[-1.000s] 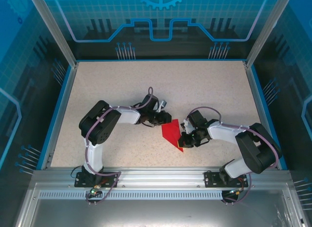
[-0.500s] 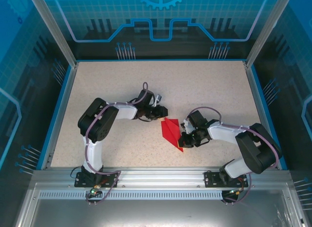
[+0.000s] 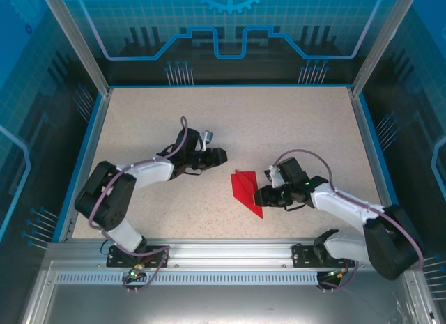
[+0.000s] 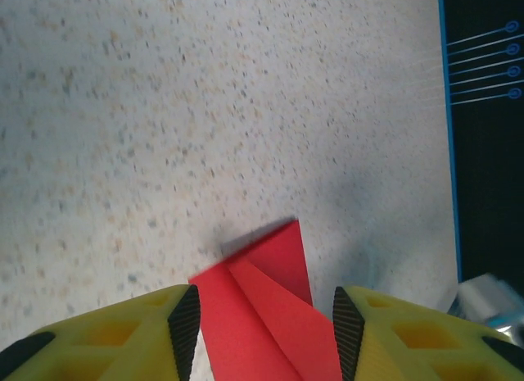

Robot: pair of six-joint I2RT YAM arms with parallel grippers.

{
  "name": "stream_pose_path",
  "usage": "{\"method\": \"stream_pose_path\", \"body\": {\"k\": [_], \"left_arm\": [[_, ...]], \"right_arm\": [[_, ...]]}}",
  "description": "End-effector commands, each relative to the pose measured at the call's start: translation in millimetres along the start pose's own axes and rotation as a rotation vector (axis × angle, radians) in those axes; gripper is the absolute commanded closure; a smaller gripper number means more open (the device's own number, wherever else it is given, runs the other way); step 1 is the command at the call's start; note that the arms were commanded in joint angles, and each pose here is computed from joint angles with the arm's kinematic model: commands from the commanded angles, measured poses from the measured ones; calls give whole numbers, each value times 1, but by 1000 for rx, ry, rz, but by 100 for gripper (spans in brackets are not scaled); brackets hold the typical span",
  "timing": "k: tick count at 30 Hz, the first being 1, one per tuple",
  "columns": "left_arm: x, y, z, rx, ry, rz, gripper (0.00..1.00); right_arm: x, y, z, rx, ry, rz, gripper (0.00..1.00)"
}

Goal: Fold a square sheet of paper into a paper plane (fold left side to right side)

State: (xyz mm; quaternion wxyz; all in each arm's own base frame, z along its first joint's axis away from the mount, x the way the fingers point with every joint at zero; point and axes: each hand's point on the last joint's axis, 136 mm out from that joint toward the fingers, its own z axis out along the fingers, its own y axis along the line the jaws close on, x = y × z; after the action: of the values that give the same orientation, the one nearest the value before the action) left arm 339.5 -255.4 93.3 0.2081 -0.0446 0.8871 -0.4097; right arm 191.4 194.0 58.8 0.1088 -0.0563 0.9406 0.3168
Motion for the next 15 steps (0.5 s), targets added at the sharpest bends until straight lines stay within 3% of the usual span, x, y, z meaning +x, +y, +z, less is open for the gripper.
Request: {"method": "stream_pose_path", "body": {"k": [1,7,15], "left_arm": [[28,-2,1,13,49,-43,50],[58,-13,19,15,120,-15,50],[71,-20,49,15,200,-2,55]], "right_arm": [[-9,-13,-17,69,-79,1,43],[-18,-13,-37,50,-169,4,22],[-8,-20,-41,48,-182,25,20]]}}
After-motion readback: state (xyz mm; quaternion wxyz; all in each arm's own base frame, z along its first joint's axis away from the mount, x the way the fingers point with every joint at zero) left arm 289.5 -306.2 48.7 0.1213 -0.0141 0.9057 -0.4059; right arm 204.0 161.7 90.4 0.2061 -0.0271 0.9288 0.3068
